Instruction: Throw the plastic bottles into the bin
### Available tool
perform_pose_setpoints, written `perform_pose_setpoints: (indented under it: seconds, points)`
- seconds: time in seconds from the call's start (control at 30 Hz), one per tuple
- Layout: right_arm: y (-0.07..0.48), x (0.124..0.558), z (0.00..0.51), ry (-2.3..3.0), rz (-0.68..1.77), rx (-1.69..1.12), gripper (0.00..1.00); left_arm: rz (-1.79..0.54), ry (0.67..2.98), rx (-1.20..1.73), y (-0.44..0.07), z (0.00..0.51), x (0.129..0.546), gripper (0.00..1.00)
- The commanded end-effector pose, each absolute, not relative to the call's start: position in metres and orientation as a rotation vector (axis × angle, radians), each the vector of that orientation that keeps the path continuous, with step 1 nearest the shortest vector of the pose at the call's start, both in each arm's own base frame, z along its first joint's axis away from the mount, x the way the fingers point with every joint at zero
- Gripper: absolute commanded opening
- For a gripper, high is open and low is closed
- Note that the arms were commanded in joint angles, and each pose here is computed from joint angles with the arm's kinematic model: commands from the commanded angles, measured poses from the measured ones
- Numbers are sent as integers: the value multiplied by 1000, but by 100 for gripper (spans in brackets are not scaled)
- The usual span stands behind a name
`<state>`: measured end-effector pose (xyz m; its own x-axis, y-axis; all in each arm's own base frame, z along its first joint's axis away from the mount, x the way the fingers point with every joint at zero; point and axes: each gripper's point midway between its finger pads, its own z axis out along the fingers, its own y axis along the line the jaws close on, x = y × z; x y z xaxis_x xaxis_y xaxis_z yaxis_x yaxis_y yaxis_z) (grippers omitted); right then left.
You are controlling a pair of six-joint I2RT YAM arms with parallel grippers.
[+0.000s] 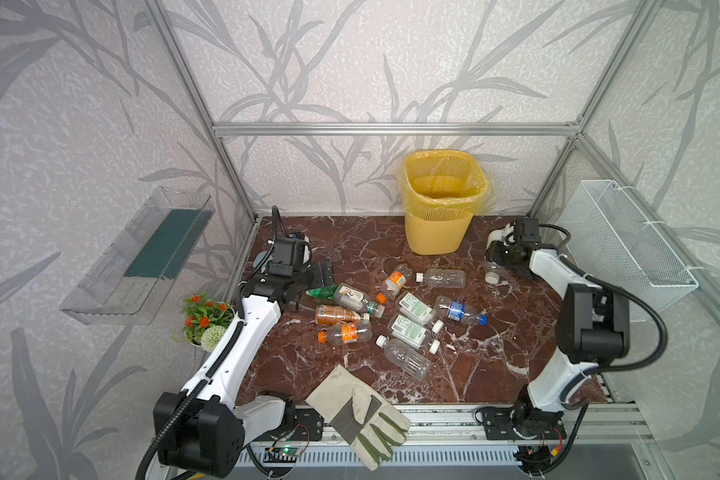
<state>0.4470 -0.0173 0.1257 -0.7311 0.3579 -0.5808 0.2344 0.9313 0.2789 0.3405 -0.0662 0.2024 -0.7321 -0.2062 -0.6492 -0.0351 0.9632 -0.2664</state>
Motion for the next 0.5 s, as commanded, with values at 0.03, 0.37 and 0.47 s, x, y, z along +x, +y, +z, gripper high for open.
perform_pose_setpoints:
  seconds: [0.03,0.37,0.47]
  points:
    - [-12,385,124,2415,284,539,53,-428,2364,-204,-79,198,346,97]
    - [21,281,171,2359,358,456,54,-494,2357,-361,-80,174,346,96]
    - [36,317,266,2192,415,323,54,-490,2339,-403,-79,171,345,96]
